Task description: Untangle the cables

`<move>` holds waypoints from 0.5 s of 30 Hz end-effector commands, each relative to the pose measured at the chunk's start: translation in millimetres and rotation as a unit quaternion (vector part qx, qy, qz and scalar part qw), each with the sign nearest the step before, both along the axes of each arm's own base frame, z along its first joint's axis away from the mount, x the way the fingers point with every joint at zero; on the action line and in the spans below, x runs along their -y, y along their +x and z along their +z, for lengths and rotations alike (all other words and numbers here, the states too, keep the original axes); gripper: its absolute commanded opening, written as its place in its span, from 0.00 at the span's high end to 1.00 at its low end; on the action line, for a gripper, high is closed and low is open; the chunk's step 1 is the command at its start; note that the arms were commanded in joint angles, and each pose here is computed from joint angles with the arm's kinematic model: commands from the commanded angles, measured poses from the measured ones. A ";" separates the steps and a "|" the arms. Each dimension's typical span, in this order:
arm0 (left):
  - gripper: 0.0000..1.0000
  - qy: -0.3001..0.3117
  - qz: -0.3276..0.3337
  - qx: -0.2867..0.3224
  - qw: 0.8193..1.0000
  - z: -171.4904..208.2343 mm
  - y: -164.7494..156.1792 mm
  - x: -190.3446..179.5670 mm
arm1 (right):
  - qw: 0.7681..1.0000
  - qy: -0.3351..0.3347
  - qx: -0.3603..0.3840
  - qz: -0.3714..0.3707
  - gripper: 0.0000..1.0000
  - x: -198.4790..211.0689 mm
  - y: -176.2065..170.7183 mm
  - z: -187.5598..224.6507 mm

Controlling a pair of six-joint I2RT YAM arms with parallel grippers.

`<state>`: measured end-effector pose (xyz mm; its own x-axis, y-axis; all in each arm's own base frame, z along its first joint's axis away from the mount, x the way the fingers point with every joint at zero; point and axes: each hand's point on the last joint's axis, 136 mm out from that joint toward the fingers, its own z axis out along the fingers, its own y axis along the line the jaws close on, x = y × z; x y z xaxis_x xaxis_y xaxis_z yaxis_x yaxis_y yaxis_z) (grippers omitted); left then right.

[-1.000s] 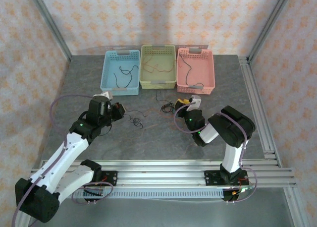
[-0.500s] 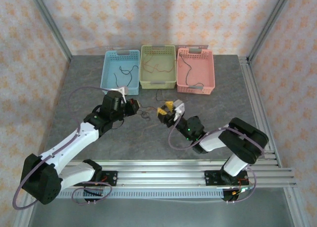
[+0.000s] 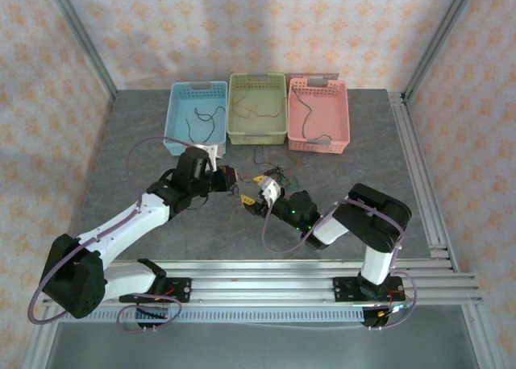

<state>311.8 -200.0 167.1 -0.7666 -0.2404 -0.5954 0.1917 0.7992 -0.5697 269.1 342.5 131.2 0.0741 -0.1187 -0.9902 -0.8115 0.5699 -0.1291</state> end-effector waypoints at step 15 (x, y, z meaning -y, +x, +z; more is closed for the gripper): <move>0.60 0.011 -0.050 0.017 0.999 8.0 -17.8 18.7 | 0.999 0.008 0.015 -0.049 0.95 5.6 14.6 8.5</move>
